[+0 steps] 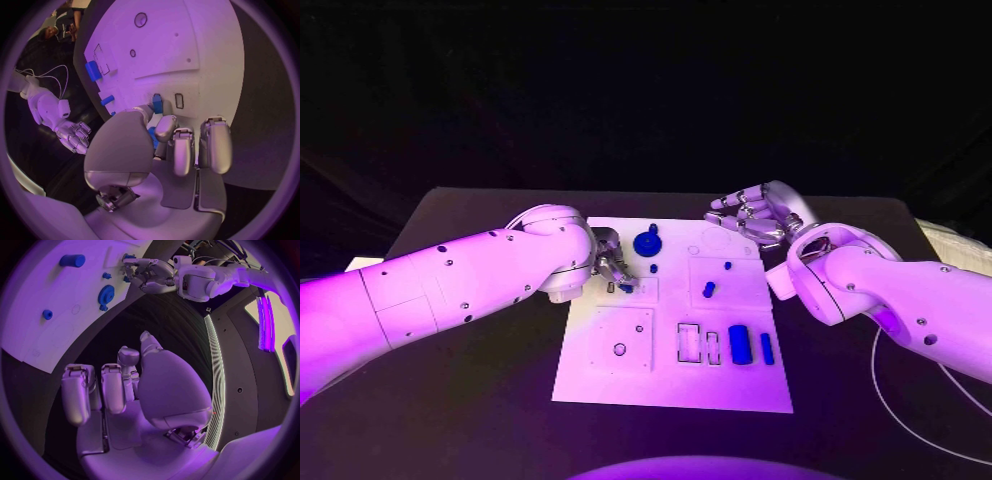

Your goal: Assemble the parts on the task board

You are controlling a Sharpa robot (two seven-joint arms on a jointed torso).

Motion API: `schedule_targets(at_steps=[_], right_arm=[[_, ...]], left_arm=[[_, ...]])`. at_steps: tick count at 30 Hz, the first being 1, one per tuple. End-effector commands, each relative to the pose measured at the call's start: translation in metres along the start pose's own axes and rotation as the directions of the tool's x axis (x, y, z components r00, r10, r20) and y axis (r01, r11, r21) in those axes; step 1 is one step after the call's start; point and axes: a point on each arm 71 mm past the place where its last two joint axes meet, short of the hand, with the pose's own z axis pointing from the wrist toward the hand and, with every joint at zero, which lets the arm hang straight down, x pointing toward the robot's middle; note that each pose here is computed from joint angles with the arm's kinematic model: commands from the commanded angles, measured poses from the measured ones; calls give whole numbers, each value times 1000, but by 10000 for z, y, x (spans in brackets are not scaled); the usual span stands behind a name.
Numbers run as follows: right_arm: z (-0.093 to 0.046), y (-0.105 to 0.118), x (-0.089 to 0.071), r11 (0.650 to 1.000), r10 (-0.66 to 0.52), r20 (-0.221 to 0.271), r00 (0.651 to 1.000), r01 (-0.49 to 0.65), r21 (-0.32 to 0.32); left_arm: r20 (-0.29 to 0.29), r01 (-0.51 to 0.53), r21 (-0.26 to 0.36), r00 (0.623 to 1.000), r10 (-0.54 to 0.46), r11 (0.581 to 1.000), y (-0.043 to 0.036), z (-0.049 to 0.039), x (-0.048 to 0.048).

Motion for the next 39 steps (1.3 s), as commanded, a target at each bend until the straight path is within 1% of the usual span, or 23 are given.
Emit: schedule_targets(at_steps=[1, 12, 21, 39], right_arm=[[-5, 9, 2, 1000, -2, 1, 1000, 2, -16], [-7, 6, 6, 1000, -1, 0, 1000, 1, -17], [-9, 4, 9, 1000, 0, -2, 1000, 0, -17], [-10, -5, 9, 1000, 9, 0, 1000, -9, -13]], left_arm=[[-39, -30, -12, 999, 30, 999, 24, 13, 69], [-42, -32, -10, 999, 31, 999, 9, 17, 74], [-47, -37, -13, 998, 36, 999, -13, 47, 81], [-36, -42, -26, 998, 41, 999, -18, 80, 66]])
